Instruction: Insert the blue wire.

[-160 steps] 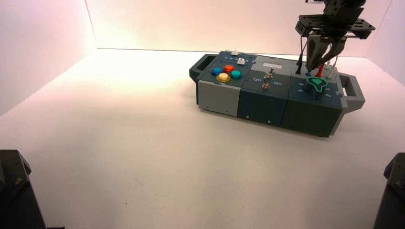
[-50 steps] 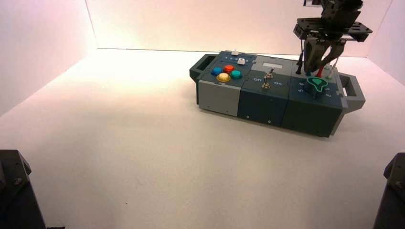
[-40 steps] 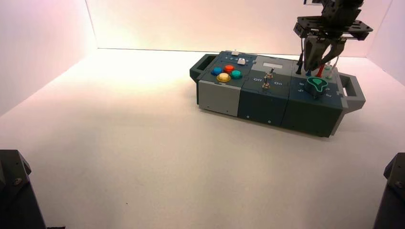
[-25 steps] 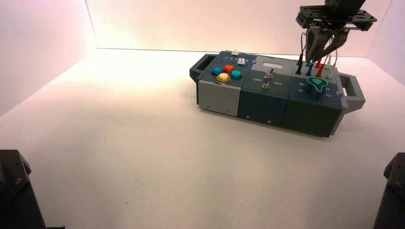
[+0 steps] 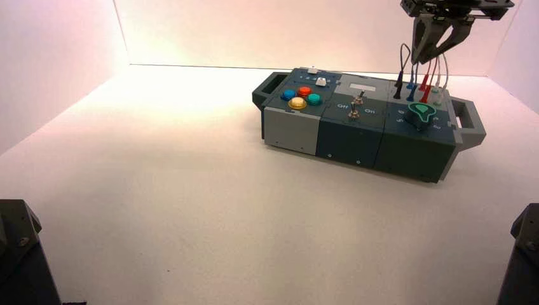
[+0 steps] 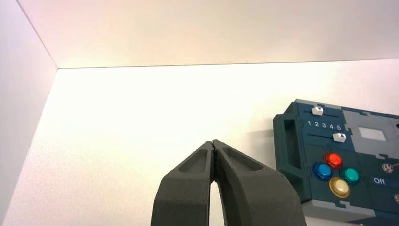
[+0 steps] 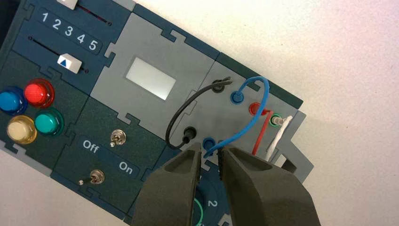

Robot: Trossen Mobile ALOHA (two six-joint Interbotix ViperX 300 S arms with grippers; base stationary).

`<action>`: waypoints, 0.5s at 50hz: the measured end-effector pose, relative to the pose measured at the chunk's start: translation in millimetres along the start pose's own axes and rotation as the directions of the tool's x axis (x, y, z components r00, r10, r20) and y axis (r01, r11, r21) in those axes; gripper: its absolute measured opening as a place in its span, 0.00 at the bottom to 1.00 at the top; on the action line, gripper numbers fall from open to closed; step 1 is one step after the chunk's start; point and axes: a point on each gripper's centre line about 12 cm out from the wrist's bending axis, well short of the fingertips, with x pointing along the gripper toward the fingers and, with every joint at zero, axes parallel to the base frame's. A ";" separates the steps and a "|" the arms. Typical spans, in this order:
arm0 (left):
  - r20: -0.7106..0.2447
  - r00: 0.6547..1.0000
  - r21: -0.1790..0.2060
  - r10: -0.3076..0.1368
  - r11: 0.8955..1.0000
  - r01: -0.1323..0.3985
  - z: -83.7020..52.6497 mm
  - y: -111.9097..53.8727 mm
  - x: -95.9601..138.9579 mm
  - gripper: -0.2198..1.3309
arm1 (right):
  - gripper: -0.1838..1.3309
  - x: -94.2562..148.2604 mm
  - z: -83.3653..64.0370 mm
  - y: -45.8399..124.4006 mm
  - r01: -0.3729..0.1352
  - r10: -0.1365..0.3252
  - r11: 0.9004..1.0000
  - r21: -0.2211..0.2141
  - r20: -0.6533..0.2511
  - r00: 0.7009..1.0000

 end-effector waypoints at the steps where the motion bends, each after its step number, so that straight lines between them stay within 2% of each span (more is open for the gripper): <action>1: -0.001 1.000 0.001 0.002 1.000 -0.002 -0.2 0.5 0.4 0.04 | 0.41 0.0 0.0 0.1 -0.001 0.001 1.000 0.001 0.000 1.000; 17: -0.009 1.000 0.029 0.001 1.000 -0.001 -1.7 0.2 2.1 0.04 | 0.41 -2.0 2.2 -0.2 0.003 -0.003 1.000 0.000 0.021 1.000; 25: -0.017 1.000 0.048 0.003 0.999 -0.002 -3.1 0.8 3.9 0.04 | 0.41 -7.8 4.3 -0.1 0.008 -0.008 1.000 -0.002 0.065 0.998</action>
